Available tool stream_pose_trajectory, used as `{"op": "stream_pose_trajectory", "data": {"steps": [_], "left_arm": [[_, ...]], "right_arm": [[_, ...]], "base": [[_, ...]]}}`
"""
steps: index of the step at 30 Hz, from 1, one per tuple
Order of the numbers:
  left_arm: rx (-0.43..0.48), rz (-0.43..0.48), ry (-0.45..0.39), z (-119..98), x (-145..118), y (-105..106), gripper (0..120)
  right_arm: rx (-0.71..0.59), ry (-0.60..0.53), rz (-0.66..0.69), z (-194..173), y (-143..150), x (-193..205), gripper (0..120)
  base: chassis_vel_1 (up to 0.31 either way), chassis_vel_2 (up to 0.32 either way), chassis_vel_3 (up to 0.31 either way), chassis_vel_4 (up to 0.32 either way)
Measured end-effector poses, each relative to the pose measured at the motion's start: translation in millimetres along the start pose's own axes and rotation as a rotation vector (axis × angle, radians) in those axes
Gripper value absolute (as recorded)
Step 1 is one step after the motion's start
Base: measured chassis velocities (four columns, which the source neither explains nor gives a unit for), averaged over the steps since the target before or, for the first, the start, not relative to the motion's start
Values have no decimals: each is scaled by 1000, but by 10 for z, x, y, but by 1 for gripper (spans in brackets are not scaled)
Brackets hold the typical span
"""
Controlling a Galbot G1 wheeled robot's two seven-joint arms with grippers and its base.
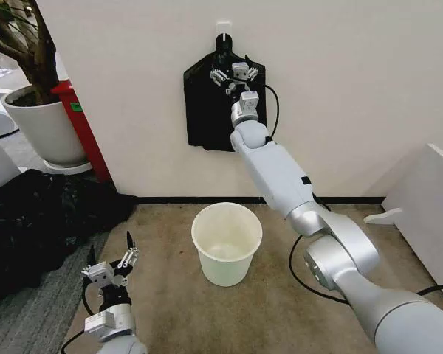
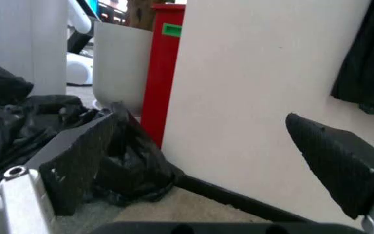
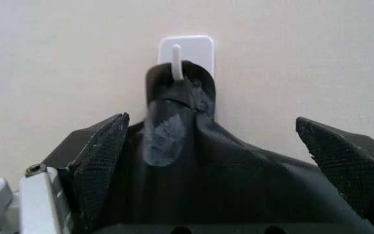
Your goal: Place the garbage bag over the trash bin.
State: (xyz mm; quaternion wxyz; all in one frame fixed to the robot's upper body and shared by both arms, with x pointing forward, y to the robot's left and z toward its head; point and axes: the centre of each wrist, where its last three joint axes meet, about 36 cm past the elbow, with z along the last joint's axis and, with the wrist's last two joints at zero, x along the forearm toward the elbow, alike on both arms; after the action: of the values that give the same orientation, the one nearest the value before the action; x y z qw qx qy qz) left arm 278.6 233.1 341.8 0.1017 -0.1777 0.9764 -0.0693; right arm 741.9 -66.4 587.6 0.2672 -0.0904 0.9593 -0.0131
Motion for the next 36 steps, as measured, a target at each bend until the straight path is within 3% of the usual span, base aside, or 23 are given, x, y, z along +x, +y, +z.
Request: {"op": "stream_pose_trajectory", "data": {"steps": [11,19,25,36], "left_arm": [[-23,-17,2,-40,-24,78,100],[-26,-20,14,29,-43,56,100],[-28,-23,13,42,-53,48,100],[-32,-27,18,60,-37,55,100]], "right_arm": [[34,36,-43,88,28,41,91],[44,36,-79,87,67,41,67],[52,35,-89,64,93,38,41],[84,36,-91,44,130,38,38]], "base": [[0,0,0,0],[0,0,0,0],[0,0,0,0],[0,0,0,0]]}}
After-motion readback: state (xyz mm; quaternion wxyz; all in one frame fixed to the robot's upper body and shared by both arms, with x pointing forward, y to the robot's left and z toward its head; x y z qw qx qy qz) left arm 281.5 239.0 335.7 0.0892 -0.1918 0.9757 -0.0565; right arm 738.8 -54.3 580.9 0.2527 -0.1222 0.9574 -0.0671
